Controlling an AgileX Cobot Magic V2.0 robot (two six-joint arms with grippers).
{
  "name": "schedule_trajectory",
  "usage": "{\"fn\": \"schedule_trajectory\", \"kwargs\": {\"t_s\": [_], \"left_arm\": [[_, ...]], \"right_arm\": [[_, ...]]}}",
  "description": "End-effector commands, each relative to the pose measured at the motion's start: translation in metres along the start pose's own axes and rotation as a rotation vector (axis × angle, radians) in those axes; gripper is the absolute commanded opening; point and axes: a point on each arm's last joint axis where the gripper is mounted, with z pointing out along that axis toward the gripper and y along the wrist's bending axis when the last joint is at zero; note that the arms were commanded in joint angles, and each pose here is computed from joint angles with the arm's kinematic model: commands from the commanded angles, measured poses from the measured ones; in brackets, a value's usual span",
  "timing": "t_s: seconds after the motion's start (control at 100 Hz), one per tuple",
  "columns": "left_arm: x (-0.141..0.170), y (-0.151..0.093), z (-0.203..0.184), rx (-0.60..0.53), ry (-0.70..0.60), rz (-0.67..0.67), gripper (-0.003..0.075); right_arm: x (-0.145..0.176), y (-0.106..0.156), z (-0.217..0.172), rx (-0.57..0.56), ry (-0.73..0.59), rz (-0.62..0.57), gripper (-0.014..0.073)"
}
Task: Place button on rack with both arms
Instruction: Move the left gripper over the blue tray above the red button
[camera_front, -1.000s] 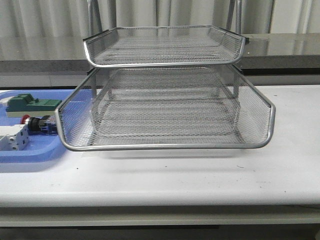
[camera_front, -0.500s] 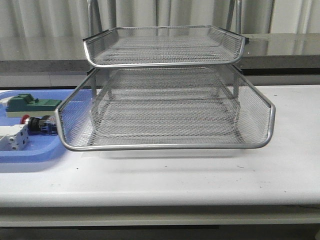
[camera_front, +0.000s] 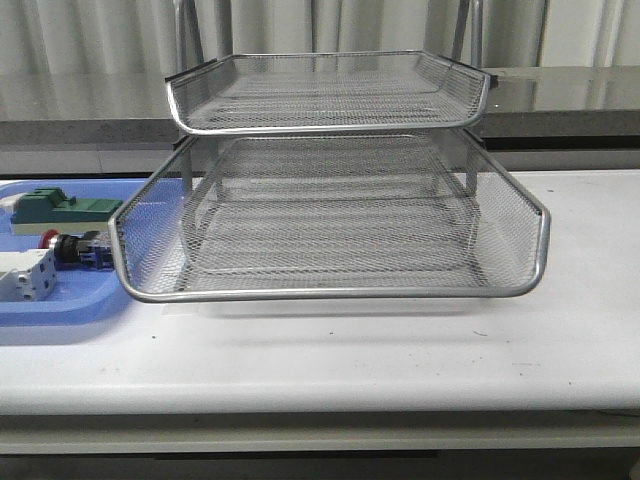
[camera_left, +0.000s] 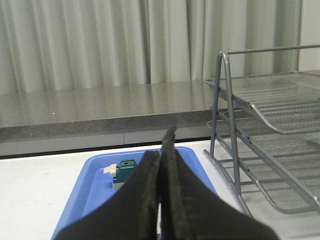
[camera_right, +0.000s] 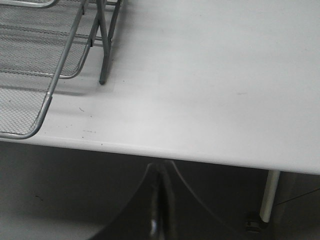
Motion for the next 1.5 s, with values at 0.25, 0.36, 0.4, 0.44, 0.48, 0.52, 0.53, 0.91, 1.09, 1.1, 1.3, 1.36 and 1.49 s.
{"fn": "schedule_trajectory", "kwargs": {"t_s": [0.25,0.36,0.4,0.44,0.48,0.52,0.53,0.91,1.09,1.1,1.3,1.36,1.49], "left_arm": [[-0.083,-0.003,0.006,0.005,-0.020,-0.075,-0.0020],[-0.108,-0.004,0.021,0.003,0.037,-0.075,-0.0020],[-0.114,-0.004,0.028,0.001,0.076,-0.074,-0.0020],[-0.122,-0.005,0.034,0.000,0.106,-0.074,-0.0020],[-0.130,-0.005,0.043,-0.002,0.149,-0.074,-0.0020],[-0.134,-0.005,0.052,-0.004,0.200,-0.074,-0.0020],[-0.137,-0.006,0.053,-0.004,0.207,-0.074,-0.0020],[-0.155,-0.006,0.164,-0.003,0.667,0.029,-0.0020],[-0.147,-0.005,0.212,0.024,0.770,0.108,-0.0020],[-0.144,-0.005,0.215,0.023,0.779,0.110,-0.0020],[-0.130,-0.004,0.253,0.022,0.832,0.115,-0.0020],[-0.126,-0.004,0.260,0.023,0.846,0.115,-0.0015],[-0.118,-0.004,0.266,0.034,0.874,0.137,0.0127]], "right_arm": [[-0.015,-0.001,-0.008,0.008,-0.101,-0.005,-0.0068],[-0.015,-0.001,-0.008,0.008,-0.101,-0.005,-0.0068],[-0.015,-0.001,-0.008,0.008,-0.101,-0.005,-0.0068],[-0.015,-0.001,-0.008,0.008,-0.101,-0.005,-0.0068],[-0.015,-0.001,-0.008,0.008,-0.101,-0.005,-0.0068],[-0.015,-0.001,-0.008,0.008,-0.101,-0.005,-0.0068],[-0.015,-0.001,-0.008,0.008,-0.101,-0.005,-0.0068],[-0.015,-0.001,-0.008,0.008,-0.101,-0.005,-0.0068],[-0.015,-0.001,-0.008,0.008,-0.101,-0.005,-0.0068],[-0.015,-0.001,-0.008,0.008,-0.101,-0.005,-0.0068],[-0.015,-0.001,-0.008,0.008,-0.101,-0.005,-0.0068],[-0.015,-0.001,-0.008,0.008,-0.101,-0.005,-0.0068],[-0.015,-0.001,-0.008,0.008,-0.101,-0.005,-0.0068]]}}
